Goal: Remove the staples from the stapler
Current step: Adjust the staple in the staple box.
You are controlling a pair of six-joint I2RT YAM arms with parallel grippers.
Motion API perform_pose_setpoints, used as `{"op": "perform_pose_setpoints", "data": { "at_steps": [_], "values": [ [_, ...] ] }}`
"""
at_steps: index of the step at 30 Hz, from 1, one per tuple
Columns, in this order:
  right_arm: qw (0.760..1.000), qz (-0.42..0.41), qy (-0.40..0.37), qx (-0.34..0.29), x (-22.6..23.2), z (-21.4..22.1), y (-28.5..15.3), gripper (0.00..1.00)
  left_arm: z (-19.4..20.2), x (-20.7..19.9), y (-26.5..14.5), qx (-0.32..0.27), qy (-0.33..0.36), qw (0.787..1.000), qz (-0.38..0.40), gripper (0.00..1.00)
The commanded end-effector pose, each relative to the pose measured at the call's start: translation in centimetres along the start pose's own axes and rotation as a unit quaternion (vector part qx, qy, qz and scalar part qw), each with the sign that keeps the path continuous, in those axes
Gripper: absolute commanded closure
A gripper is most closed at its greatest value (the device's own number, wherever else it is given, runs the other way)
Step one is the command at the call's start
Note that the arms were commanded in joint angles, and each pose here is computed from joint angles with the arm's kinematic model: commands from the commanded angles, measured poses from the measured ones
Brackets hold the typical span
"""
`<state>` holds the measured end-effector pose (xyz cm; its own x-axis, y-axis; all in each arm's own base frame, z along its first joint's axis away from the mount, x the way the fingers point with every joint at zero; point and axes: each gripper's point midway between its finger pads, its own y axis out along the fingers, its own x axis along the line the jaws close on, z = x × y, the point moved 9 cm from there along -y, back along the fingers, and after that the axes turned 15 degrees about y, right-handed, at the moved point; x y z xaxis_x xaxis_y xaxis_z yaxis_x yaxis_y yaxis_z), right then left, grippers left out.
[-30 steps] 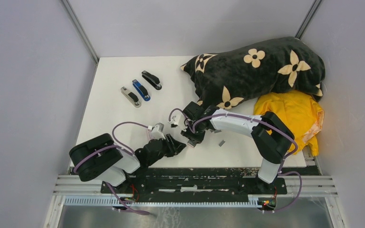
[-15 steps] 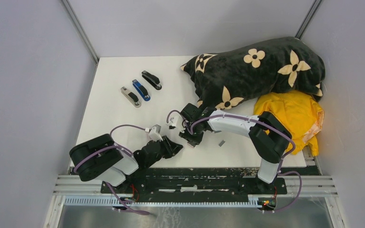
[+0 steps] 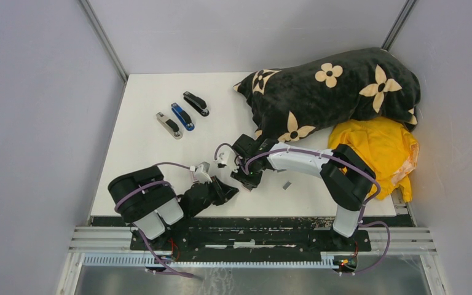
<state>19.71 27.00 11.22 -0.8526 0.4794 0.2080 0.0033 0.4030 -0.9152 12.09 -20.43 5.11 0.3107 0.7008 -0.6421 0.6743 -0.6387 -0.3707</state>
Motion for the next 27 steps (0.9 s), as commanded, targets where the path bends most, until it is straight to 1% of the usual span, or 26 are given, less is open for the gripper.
{"op": "perform_pose_setpoints", "data": {
  "at_steps": [1,9,18,27],
  "values": [
    [0.999,0.014,-0.019,-0.046,0.3,-1.9,-2.1,0.73,0.2,-0.2,0.1,0.002,-0.015,1.000,0.007,0.75],
    [0.999,0.032,-0.020,-0.039,-0.1,-1.7,-1.8,0.75,0.3,-0.1,0.1,0.004,-0.014,1.000,0.005,0.75],
    [0.999,0.032,-0.018,-0.028,-0.2,-1.5,-1.2,0.76,0.3,-0.2,0.1,0.005,-0.014,1.000,0.007,0.74],
    [0.999,0.024,-0.015,-0.018,-0.2,-1.4,-0.8,0.73,0.3,-0.2,0.2,0.006,-0.013,1.000,0.008,0.74]
  ]
}}
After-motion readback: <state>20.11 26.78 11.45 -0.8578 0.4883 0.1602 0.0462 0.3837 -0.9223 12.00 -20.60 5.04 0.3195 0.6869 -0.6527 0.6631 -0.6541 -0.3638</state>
